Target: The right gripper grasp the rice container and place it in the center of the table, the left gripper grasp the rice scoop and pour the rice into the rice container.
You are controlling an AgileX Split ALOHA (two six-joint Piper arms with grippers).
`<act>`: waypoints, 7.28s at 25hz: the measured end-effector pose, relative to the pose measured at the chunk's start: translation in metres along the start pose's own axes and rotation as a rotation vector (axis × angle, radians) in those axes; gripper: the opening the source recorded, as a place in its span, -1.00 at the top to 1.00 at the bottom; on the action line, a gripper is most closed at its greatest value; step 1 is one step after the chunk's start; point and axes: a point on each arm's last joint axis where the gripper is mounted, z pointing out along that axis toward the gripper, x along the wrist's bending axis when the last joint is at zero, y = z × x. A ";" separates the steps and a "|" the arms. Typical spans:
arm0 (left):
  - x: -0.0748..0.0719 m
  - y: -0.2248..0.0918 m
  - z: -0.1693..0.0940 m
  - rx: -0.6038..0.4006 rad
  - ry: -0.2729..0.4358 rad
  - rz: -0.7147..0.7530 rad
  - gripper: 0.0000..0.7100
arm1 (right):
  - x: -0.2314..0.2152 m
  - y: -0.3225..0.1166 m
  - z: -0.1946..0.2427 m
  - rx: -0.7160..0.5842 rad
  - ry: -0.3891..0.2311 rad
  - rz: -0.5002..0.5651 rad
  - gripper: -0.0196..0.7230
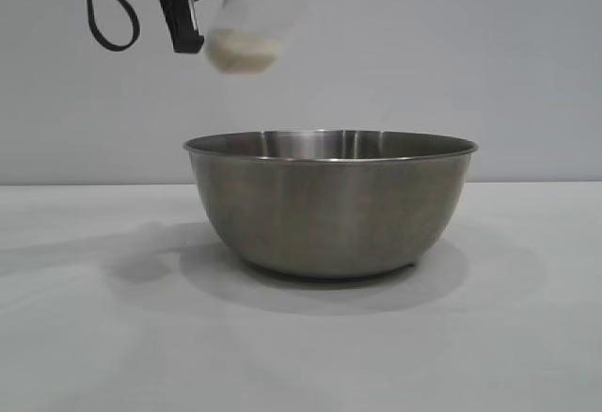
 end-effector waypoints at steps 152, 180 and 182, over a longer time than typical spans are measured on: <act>-0.118 -0.045 -0.124 0.771 0.558 -1.352 0.36 | 0.000 0.000 0.000 0.000 0.000 0.000 -0.09; -0.121 0.002 -0.159 0.839 0.478 -1.372 0.20 | 0.000 0.000 0.000 0.000 0.000 0.000 -0.09; -0.111 0.007 -0.160 0.812 0.494 -1.350 0.20 | 0.000 0.000 0.000 0.000 0.000 0.000 -0.09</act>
